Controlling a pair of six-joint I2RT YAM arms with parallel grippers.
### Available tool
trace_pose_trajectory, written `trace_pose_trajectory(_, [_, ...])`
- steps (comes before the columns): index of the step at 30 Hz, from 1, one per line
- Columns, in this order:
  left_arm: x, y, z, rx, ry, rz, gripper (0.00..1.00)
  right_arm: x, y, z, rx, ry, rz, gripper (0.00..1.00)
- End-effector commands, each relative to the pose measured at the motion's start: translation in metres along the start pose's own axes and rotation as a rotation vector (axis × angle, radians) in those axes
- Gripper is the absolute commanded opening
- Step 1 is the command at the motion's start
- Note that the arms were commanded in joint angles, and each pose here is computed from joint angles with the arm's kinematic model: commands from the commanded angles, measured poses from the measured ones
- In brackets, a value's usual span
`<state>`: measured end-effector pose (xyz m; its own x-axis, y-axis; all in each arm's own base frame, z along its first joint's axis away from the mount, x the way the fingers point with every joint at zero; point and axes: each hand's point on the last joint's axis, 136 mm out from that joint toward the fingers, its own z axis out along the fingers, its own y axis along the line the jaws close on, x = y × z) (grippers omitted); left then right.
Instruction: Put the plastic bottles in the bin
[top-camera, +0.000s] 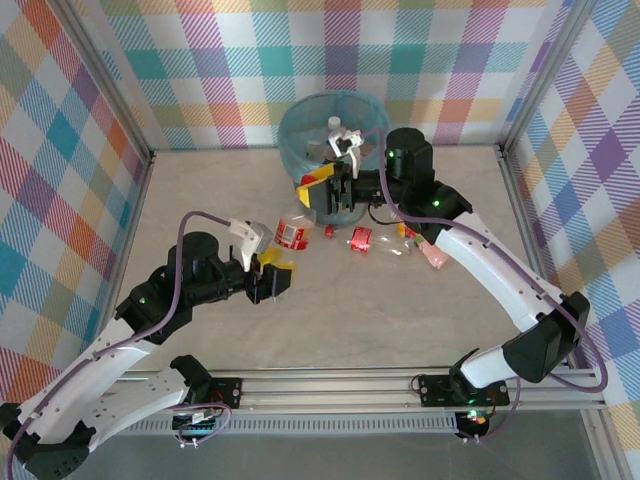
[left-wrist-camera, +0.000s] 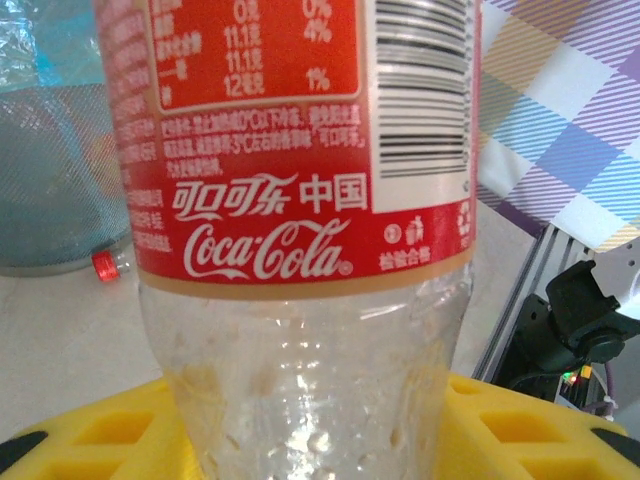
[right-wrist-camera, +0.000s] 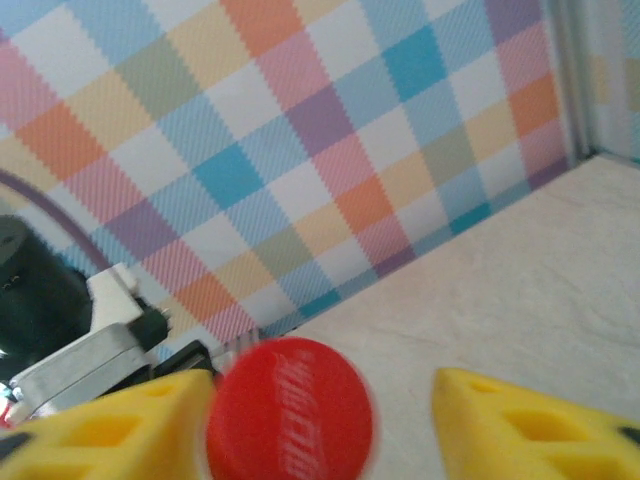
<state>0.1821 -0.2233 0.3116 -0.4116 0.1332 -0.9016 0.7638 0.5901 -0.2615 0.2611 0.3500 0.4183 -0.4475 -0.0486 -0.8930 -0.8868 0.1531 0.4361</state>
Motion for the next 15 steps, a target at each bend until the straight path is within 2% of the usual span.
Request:
trace_pose_trajectory(1, [-0.003,-0.007,-0.007,0.021,-0.032,0.033,0.52,-0.007,0.024,0.001,-0.129,0.009,-0.030,0.48])
trace_pose_trajectory(6, [-0.006,-0.002,-0.016,-0.017,-0.062,0.031,0.55,-0.009,0.035,-0.002,-0.172,0.019,-0.049,0.29])
trace_pose_trajectory(7, [-0.008,-0.001,-0.018,-0.024,-0.072,0.032,0.59,-0.010,0.036,-0.003,-0.172,0.019,-0.054,0.28])
trace_pose_trajectory(9, [-0.013,0.004,-0.025,-0.063,-0.101,0.032,0.75,-0.016,0.037,-0.006,-0.144,0.017,-0.075,0.23])
trace_pose_trajectory(10, [-0.016,0.008,-0.029,-0.095,-0.120,0.032,0.81,-0.019,0.035,-0.007,-0.114,0.015,-0.091,0.17])
trace_pose_trajectory(12, [-0.024,0.024,-0.042,-0.202,-0.176,0.014,0.87,-0.034,0.027,-0.012,-0.011,-0.002,-0.133,0.13])
trace_pose_trajectory(15, [-0.034,0.045,-0.068,-0.344,-0.276,-0.015,0.91,-0.067,0.003,-0.026,0.177,-0.048,-0.167,0.08])
